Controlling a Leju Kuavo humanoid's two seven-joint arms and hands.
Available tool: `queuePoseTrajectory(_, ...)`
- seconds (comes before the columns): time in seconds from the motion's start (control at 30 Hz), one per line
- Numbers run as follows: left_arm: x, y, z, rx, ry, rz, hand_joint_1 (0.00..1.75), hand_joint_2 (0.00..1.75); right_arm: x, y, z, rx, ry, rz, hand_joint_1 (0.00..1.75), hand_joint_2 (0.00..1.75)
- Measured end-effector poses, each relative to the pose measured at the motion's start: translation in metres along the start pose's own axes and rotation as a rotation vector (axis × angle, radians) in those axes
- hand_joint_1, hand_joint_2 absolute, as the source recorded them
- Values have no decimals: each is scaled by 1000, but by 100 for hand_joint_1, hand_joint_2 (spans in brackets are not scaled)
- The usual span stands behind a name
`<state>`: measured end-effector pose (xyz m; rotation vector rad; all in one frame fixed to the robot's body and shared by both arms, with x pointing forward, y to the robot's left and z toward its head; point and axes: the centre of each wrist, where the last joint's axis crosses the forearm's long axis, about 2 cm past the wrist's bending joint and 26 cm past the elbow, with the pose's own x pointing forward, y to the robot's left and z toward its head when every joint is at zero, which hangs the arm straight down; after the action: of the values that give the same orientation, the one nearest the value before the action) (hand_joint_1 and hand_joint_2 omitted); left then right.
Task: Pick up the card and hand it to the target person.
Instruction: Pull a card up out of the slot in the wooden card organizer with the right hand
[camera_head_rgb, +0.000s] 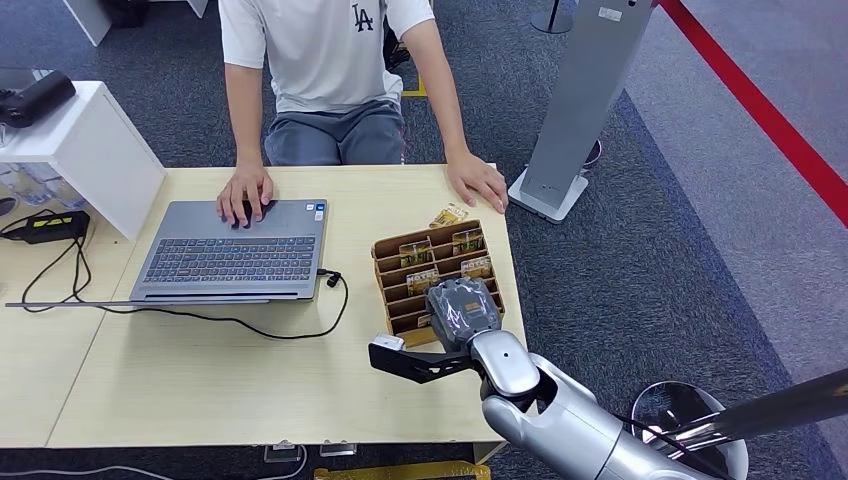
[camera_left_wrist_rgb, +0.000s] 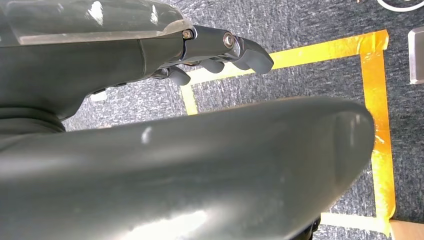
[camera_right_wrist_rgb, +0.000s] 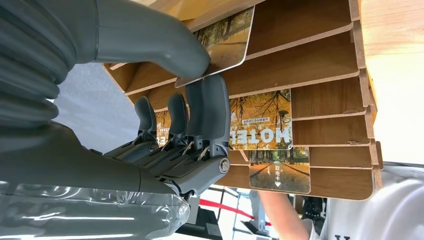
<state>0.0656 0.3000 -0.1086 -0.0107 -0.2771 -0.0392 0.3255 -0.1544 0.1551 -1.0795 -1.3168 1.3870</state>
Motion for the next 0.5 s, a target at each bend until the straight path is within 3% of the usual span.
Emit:
queuePoseTrajectory(0.17, 0, 1, 0, 1, 0, -1, 0, 0, -1, -2, 0, -6, 2, -3, 77, 175)
queuePoseTrajectory(0.27, 0, 1, 0, 1, -1, -3, 0, 0, 0, -2, 0, -3, 1, -3, 75, 175)
queuePoseTrajectory(0.37, 0, 1, 0, 1, -2, -4, 0, 0, 0, -1, 0, 1, 0, -6, 80, 175)
queuePoseTrajectory(0.5, 0, 2, 0, 2, -2, -4, 0, 0, 0, 1, 1, 6, -1, -7, 123, 175)
